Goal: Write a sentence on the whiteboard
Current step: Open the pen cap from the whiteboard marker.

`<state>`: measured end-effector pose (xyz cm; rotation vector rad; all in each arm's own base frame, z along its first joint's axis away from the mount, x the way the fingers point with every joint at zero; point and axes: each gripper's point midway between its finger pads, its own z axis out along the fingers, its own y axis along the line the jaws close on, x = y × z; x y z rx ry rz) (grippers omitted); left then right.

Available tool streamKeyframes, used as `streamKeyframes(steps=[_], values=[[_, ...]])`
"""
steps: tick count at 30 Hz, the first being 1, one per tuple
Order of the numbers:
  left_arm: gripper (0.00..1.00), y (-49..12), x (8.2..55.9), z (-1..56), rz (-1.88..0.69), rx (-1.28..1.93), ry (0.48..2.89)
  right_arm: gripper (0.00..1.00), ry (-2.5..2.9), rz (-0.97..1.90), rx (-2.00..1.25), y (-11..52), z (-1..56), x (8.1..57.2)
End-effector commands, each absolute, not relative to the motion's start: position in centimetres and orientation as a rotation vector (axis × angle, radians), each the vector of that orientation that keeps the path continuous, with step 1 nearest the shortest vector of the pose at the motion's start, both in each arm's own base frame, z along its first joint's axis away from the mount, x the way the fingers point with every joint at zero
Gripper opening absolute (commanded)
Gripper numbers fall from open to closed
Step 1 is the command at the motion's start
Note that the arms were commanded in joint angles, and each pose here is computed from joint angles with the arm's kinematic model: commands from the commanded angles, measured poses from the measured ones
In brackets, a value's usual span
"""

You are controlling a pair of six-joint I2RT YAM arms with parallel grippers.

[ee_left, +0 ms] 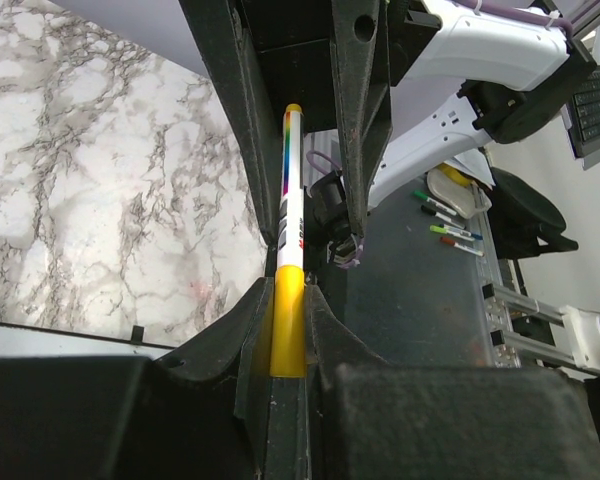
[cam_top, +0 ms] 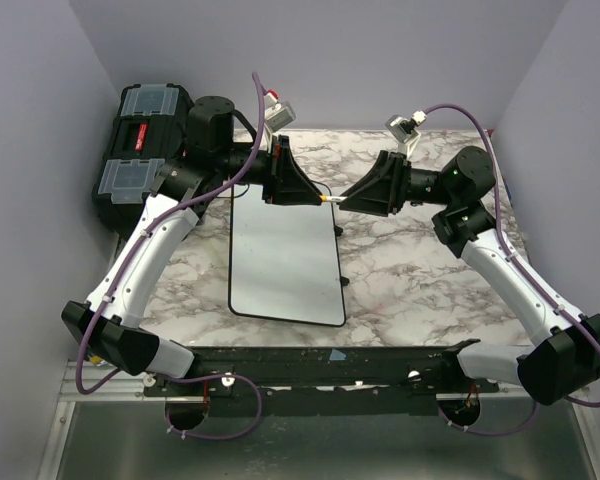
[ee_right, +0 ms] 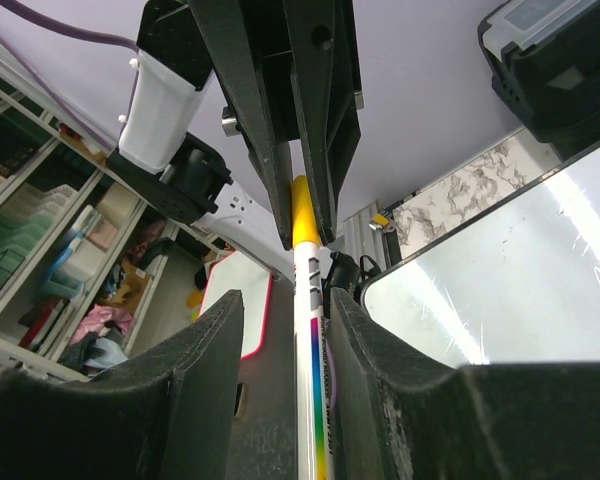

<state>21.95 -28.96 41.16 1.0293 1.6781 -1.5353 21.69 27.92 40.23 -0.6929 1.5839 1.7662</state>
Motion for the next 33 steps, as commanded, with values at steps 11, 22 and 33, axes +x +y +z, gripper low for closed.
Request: streamKeyframes(steps=[11, 22, 33], values=[[0.0, -30.2, 22.3, 40.1, -1.535, 1.052, 1.68, 0.36, 1.528, 1.761, -0.708, 28.4, 41.4, 21.4], [0.0, -30.4, 22.4, 40.1, -1.535, 1.055, 1.679, 0.22, 1.542, 1.758, -0.673, 28.6, 41.2, 22.0], [0.0, -30.4, 22.6, 40.4, -1.52, 1.072, 1.681, 0.01, 1.554, 1.747, -0.657, 28.9, 40.5, 22.2]])
